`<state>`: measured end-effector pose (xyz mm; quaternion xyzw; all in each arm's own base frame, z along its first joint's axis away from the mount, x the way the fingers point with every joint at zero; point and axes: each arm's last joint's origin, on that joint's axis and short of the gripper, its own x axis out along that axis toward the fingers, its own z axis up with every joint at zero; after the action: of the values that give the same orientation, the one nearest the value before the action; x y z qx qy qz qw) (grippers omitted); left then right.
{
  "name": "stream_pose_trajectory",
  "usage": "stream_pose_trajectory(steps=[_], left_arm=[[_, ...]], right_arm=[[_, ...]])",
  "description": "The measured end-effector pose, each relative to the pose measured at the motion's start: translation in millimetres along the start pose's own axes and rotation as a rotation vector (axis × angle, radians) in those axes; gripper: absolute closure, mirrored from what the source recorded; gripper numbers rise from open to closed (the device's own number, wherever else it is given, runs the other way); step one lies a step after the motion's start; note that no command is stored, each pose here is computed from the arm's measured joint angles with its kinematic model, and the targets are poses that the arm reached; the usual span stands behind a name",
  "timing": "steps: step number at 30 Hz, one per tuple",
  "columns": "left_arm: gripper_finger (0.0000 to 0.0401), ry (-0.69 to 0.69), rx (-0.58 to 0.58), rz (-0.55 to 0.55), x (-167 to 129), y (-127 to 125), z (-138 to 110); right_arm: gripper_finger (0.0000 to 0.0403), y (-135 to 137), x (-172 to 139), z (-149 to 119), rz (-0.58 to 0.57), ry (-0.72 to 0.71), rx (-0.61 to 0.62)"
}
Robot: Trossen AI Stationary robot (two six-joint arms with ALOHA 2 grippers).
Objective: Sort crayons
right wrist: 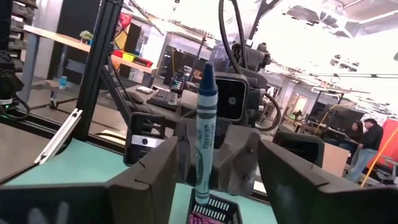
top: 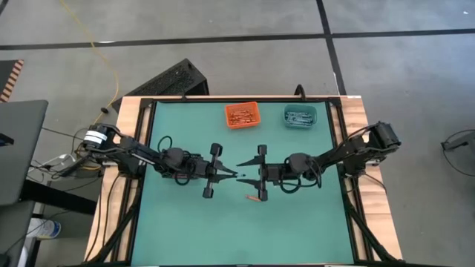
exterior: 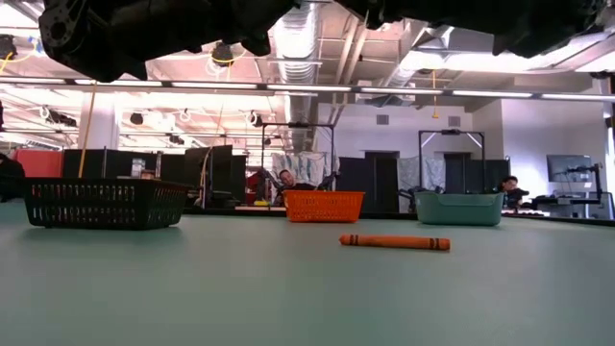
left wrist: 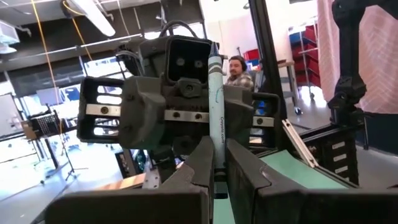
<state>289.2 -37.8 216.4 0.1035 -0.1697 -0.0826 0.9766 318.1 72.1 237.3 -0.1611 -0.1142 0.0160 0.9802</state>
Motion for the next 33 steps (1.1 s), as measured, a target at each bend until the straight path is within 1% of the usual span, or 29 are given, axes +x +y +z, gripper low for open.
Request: stream_pose_trajectory(steps=[7, 11, 17, 21, 23, 27, 31, 33], left_arm=[[0.0392, 0.007, 0.001, 0.017, 0, 0, 0], [0.0392, 0.015, 0.001, 0.051, 0, 1, -1], [0.0392, 0.017, 0.01, 0.062, 0, 2, -1], [0.0392, 0.02, 0.034, 0.067, 0, 2, -1], [0.0388, 0.026, 0.049, 0.094, 0, 3, -1], [0.0359, 0.046, 0.077, 0.14, 0, 4, -2], [0.0309, 0.053, 0.104, 0.152, 0, 4, -2], [0.0284, 0.077, 0.105, 0.183, 0, 5, -3]], right_arm=[[0.0221, 0, 0, 1, -0.002, -0.015, 0.0], [0.0236, -2, 0, 4, -0.012, -0.04, 0.003], [0.0258, -3, 0, 3, -0.016, -0.037, 0.007], [0.0284, -5, 0, 2, -0.021, -0.033, 0.006], [0.0301, -8, 1, 1, -0.027, -0.031, 0.004], [0.0342, -11, 1, 0, -0.036, -0.027, 0.003], [0.0388, -14, 1, -3, -0.025, 0.035, -0.007], [0.0394, -18, -1, -2, -0.021, 0.075, -0.015]])
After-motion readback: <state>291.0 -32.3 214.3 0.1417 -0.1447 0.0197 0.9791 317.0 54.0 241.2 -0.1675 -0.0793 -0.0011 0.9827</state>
